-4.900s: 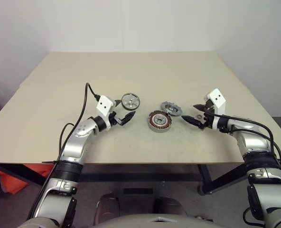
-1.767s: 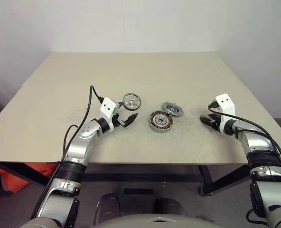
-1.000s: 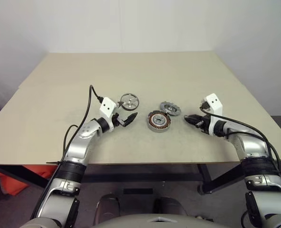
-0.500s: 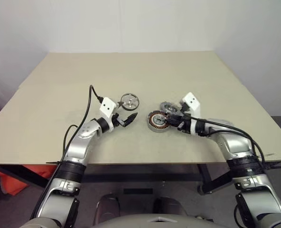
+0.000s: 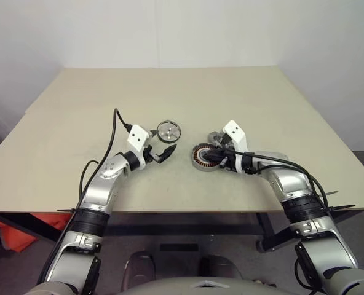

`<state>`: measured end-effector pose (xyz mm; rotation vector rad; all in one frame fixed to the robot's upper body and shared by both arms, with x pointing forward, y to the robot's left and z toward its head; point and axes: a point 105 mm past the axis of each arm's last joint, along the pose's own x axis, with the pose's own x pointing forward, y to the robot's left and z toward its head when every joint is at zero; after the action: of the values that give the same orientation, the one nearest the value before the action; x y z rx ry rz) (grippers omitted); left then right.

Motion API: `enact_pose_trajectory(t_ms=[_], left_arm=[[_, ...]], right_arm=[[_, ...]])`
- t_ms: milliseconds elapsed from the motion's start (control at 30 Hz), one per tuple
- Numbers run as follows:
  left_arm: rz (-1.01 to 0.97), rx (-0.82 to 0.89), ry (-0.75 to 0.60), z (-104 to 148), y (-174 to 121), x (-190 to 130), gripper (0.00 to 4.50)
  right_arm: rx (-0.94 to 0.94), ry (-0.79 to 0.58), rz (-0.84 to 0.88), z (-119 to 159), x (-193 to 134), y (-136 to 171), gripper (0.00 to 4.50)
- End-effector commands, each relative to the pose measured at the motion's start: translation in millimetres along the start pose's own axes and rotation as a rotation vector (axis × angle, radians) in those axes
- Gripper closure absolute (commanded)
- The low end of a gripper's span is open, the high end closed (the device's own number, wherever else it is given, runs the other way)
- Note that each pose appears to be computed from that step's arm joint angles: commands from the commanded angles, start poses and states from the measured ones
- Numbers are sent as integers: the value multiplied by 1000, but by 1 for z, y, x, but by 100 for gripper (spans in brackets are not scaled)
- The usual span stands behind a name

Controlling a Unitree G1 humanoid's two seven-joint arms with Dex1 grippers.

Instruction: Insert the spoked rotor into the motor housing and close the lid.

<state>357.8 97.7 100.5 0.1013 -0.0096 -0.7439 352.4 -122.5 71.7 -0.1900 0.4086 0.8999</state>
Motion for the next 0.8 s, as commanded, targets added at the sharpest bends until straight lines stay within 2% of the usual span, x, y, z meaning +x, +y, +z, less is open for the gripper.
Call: enact_pose_trajectory(t_ms=[33, 267, 633, 800], left_arm=[[13, 33, -45, 16, 5, -1, 0], [10, 36, -45, 16, 3, -1, 0], [12, 36, -42, 15, 3, 0, 0], [13, 37, -40, 15, 4, 0, 0]], right_arm=[[-36, -20, -8, 8, -2, -3, 382], [-42, -10, -27, 5, -8, -9, 382], [-68, -38, -22, 12, -10, -8, 2], [-63, -68, -7, 19, -8, -5, 2]])
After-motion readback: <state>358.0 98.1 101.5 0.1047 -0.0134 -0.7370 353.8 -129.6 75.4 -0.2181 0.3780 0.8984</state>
